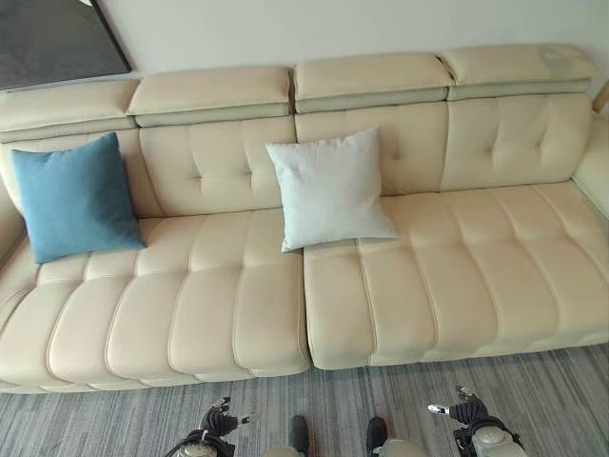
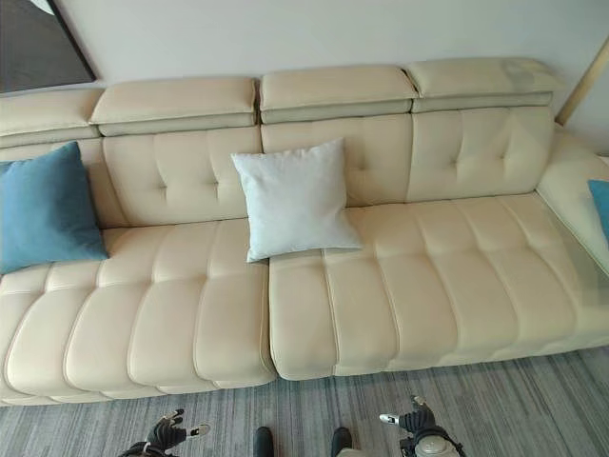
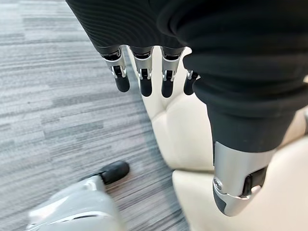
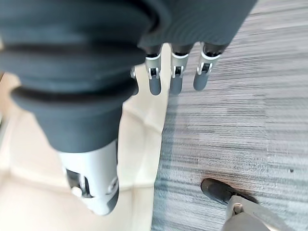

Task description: Pick up all the scattered cushions and arrange them neatly on the sofa.

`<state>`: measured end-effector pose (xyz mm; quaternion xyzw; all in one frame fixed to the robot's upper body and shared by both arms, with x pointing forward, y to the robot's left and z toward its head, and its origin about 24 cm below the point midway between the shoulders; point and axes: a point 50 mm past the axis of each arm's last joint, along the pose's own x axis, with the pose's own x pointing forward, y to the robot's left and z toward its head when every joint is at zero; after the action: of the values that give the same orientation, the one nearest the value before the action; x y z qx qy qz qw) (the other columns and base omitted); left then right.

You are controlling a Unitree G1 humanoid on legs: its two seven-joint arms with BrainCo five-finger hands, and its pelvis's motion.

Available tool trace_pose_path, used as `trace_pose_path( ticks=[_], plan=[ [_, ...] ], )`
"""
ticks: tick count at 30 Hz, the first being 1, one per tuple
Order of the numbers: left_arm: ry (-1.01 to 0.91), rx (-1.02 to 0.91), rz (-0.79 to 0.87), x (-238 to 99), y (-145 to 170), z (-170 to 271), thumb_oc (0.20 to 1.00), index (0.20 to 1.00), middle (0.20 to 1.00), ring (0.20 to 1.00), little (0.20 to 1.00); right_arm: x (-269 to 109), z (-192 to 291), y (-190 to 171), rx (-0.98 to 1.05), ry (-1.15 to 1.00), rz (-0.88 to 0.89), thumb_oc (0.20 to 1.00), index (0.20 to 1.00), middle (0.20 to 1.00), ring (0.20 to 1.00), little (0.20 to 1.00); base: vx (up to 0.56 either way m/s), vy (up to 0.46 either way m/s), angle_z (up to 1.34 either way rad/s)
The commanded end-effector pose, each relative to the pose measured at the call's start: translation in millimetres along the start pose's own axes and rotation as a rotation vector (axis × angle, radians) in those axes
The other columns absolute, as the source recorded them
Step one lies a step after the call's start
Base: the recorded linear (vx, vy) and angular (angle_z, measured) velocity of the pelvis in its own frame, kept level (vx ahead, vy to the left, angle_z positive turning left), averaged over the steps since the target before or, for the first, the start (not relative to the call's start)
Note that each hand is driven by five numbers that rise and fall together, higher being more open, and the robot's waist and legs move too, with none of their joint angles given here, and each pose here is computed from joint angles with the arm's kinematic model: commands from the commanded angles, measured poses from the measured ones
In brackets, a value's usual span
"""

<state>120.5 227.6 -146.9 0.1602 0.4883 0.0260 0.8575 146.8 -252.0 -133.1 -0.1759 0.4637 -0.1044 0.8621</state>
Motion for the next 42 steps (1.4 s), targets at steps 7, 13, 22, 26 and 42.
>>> trace_pose_path(
  ticks=[7,13,22,26,42],
  plan=[
    [-0.219,0.125,0.043,7.9,16.3,67.8,1.000,1.000,1.000,1.000,1.000,0.8,4.3,4.6,0.019,0.006,-0.021,1.000,1.000,1.000,1.000,1.000,0.01,-0.016,-1.58],
    [-0.198,0.138,0.038,7.3,14.7,60.0,1.000,1.000,1.000,1.000,1.000,-1.2,-9.9,0.6,0.008,0.057,-0.030,1.000,1.000,1.000,1.000,1.000,0.09,-0.192,-1.33],
    [-0.212,0.121,-0.002,4.9,2.2,58.7,1.000,1.000,1.000,1.000,1.000,-0.7,-14.3,-21.6,-0.025,0.055,-0.079,1.000,1.000,1.000,1.000,1.000,0.19,-0.263,-0.56],
    [-0.208,0.084,-0.023,2.4,-5.4,52.9,1.000,1.000,1.000,1.000,1.000,1.8,-4.9,-26.0,-0.066,0.023,-0.073,1.000,1.000,1.000,1.000,1.000,0.24,-0.159,-1.19],
    [-0.186,0.014,0.006,1.3,-1.7,43.2,1.000,1.000,1.000,1.000,1.000,6.4,17.2,-18.9,-0.114,-0.040,-0.053,1.000,1.000,1.000,1.000,1.000,0.32,0.004,-1.06]
  ],
)
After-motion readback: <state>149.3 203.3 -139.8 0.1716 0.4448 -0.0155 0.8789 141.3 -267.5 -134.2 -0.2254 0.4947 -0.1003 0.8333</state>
